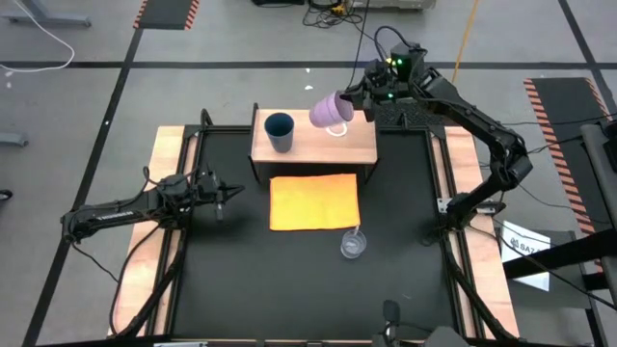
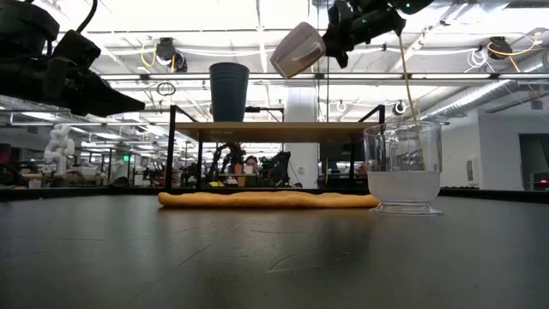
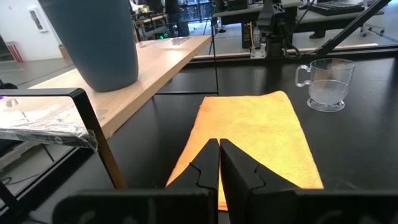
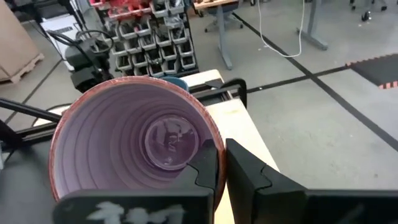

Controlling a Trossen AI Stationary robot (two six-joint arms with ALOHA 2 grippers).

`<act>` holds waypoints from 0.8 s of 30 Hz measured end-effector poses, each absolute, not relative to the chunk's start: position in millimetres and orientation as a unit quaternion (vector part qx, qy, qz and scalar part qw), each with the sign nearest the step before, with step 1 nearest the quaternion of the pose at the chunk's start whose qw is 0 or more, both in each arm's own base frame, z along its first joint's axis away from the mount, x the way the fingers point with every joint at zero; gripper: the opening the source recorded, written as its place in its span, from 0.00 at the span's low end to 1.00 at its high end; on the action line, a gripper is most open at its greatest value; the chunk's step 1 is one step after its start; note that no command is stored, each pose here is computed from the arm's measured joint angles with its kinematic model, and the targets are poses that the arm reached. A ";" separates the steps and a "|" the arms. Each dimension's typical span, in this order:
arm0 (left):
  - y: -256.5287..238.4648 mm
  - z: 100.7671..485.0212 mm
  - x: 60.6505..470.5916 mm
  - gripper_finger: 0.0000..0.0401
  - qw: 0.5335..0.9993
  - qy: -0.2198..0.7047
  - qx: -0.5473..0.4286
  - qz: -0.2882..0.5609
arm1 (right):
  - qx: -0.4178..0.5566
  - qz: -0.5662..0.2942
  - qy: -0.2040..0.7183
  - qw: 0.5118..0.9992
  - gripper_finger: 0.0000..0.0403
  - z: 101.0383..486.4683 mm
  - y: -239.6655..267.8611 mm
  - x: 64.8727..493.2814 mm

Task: Stack small to large cups/mugs on shelf
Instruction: Put the purple mug on the shelf

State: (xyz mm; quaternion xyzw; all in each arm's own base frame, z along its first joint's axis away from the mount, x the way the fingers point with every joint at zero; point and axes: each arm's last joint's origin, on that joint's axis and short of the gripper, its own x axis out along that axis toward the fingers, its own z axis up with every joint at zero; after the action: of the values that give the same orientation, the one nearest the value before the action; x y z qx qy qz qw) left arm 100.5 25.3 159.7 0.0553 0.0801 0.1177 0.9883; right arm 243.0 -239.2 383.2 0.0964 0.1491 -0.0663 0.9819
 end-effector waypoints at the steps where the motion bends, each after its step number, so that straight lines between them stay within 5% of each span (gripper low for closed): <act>1: 25.3 159.7 100.5 0.04 0.988 0.080 0.057 0.118 | 0.100 -0.066 0.149 0.982 0.02 383.1 -238.9 243.2; 18: 25.3 159.7 100.5 0.04 0.988 0.080 0.053 0.118 | 0.030 -0.089 0.285 0.954 0.02 342.6 -226.9 276.9; 24: 25.3 159.7 100.5 0.04 0.988 0.080 0.051 0.118 | -0.004 -0.086 0.323 0.942 0.02 354.7 -226.5 298.4</act>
State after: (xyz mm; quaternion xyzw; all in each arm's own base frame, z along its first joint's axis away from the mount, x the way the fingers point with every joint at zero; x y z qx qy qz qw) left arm 100.5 25.3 159.7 0.0514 0.0797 0.1181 0.9885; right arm 298.4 -226.5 354.7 -0.0035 0.3231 -0.0857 0.9425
